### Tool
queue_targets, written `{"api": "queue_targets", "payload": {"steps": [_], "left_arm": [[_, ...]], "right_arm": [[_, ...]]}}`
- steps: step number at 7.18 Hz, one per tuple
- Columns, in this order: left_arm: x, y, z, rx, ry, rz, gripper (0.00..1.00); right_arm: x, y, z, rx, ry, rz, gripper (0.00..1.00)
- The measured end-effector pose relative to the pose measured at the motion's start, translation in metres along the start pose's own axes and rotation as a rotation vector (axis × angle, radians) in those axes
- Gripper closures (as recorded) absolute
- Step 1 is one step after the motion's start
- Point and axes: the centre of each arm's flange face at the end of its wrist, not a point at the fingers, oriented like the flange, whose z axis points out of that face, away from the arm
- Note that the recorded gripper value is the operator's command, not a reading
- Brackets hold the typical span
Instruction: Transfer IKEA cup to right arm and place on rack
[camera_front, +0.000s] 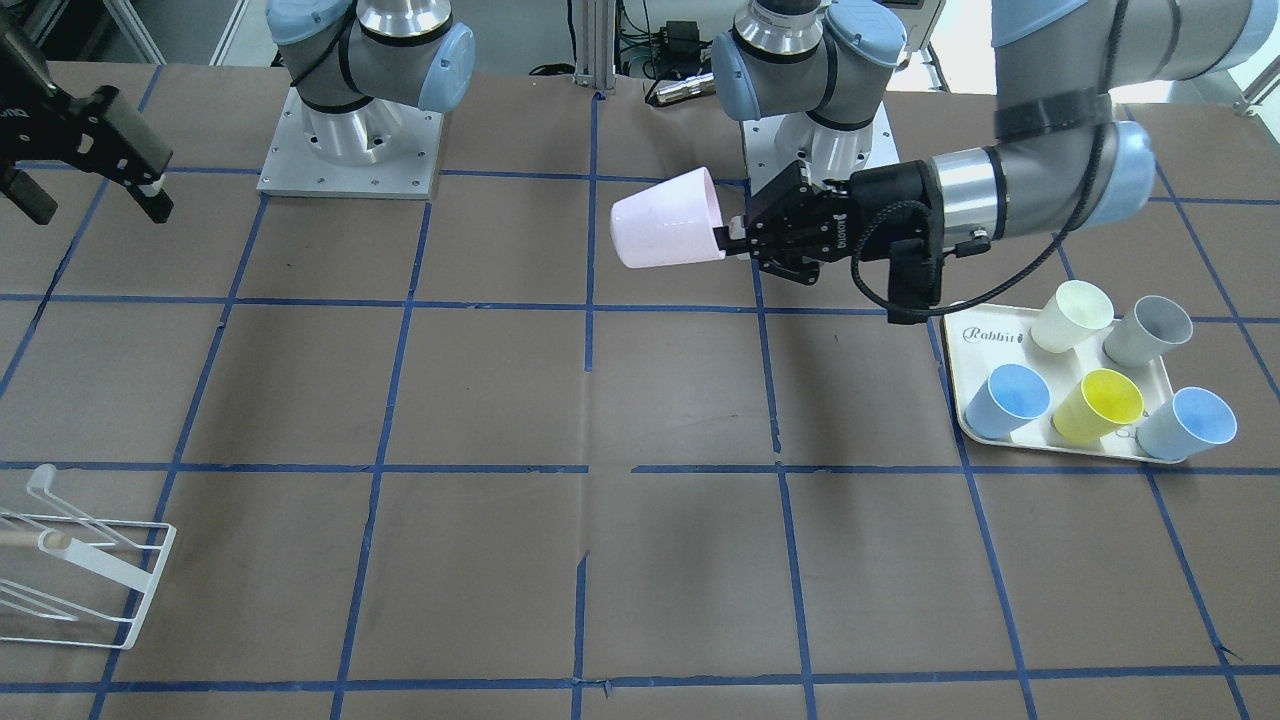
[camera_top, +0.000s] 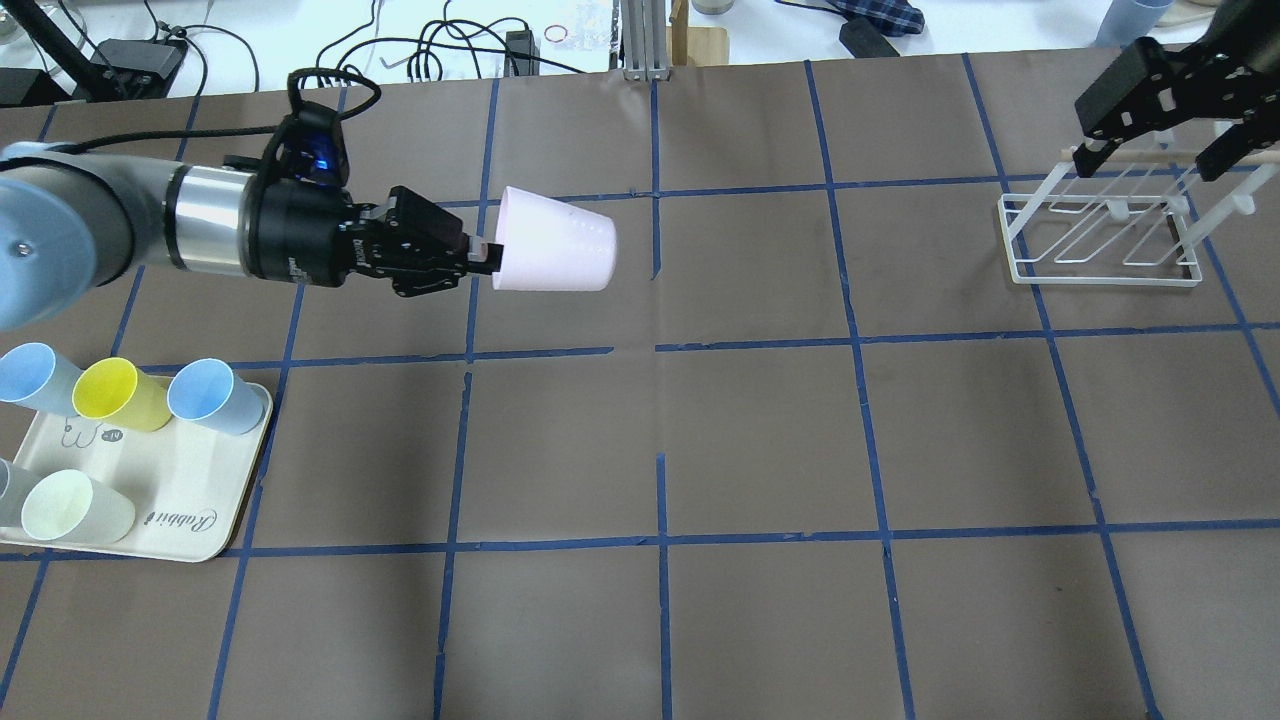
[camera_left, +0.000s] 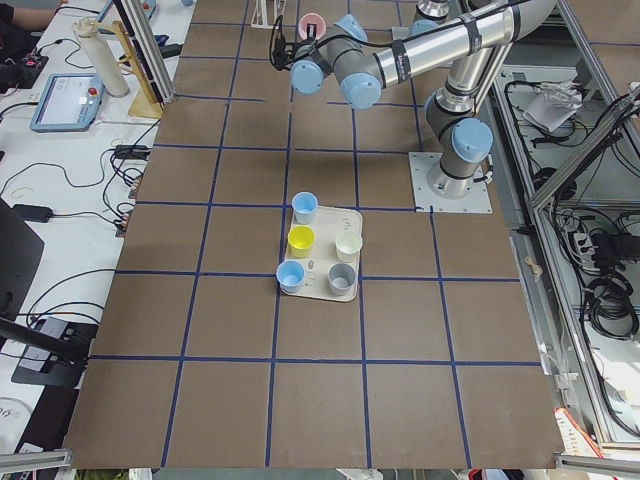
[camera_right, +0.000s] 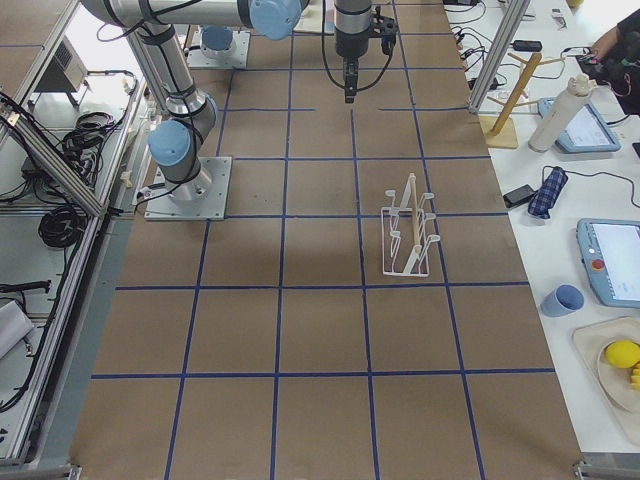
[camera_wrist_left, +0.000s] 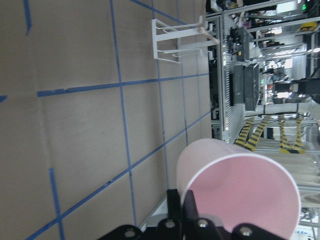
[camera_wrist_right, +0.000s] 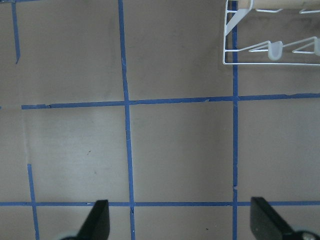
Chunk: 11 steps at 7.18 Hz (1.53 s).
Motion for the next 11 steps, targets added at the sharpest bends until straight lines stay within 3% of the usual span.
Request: {"api": "queue_targets", "payload": {"steps": [1,4,6,8,11], "left_arm": [[-0.004,0.008,0.03,0.034,0.1,-0.03,1.0],[-0.006,0.013,0.099,0.096,0.299,-0.03,1.0],[-0.01,0.016,0.127,0.075,0.335,-0.038,1.0],[-0.013,0.021,0.144,0.044,0.341,-0.037,1.0],[-0.011,0.025,0.157,0.017,0.343,-0.025,1.0]], "right_arm": [[0.024,0.004,-0.001,-0.009,-0.041,0.01,0.0],[0.086,0.026,0.003,-0.058,-0.291,0.104,0.0],[0.097,0.041,0.009,-0.103,-0.455,0.158,0.0],[0.09,0.054,0.019,-0.186,-0.648,0.222,0.0],[0.083,0.048,0.038,-0.254,-0.879,0.333,0.0]]}}
